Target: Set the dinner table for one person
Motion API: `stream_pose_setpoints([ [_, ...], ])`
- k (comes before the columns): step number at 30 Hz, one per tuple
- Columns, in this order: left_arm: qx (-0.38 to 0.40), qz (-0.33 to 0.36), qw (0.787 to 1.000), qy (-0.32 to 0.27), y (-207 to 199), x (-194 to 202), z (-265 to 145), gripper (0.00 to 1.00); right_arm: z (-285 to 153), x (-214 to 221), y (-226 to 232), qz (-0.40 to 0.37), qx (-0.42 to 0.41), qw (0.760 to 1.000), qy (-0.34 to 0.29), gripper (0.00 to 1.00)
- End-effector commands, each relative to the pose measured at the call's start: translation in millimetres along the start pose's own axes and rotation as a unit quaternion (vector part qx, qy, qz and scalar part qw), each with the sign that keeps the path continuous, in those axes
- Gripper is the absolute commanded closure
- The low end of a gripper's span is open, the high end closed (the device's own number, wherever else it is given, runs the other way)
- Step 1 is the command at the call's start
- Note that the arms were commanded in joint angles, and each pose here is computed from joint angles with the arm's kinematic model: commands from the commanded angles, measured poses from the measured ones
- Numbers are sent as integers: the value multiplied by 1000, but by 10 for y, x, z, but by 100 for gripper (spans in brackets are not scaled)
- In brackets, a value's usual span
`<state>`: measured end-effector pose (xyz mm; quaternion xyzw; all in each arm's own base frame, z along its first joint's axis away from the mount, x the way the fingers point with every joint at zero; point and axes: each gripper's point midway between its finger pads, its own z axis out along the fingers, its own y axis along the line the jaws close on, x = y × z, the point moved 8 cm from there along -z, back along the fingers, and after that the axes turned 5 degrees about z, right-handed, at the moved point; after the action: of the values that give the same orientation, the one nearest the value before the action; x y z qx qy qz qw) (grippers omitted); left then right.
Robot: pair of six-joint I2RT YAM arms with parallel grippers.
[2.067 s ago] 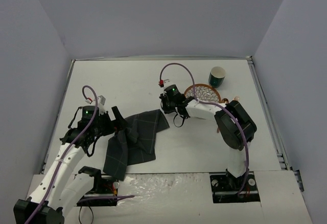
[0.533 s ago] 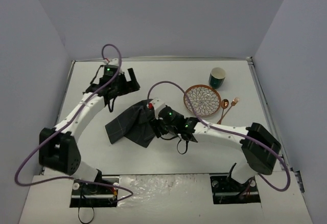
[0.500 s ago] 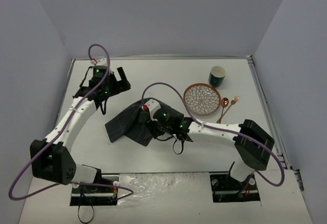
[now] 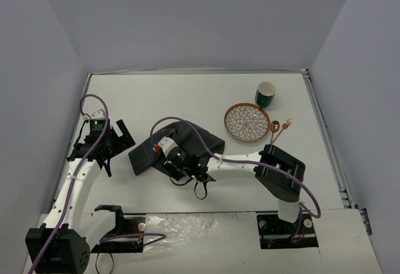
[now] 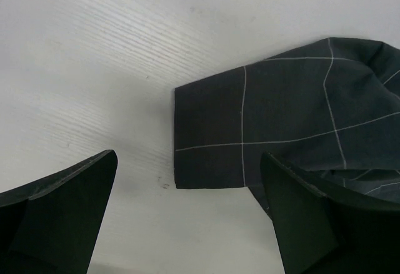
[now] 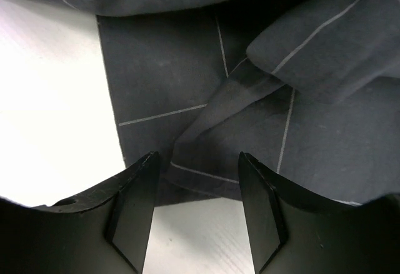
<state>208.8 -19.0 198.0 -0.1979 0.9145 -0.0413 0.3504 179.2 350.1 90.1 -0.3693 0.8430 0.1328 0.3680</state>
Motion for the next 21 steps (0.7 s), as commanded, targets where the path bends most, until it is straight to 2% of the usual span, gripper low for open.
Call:
stream_pose_setpoints([
  [1,4,3,1000,-19,19,-47,-60,4,52,-263,33,6,12,999,-44,51],
  [8,10,-2,1000,-9,8,-13,-33,4,184,-162,57,0,12,1000,-24,57],
  [15,21,-25,999,14,1,127,53,4,164,-105,14,-1,23,1000,-20,78],
  [21,43,-69,996,45,-41,306,219,4,64,-224,5,2,21,999,-37,97],
])
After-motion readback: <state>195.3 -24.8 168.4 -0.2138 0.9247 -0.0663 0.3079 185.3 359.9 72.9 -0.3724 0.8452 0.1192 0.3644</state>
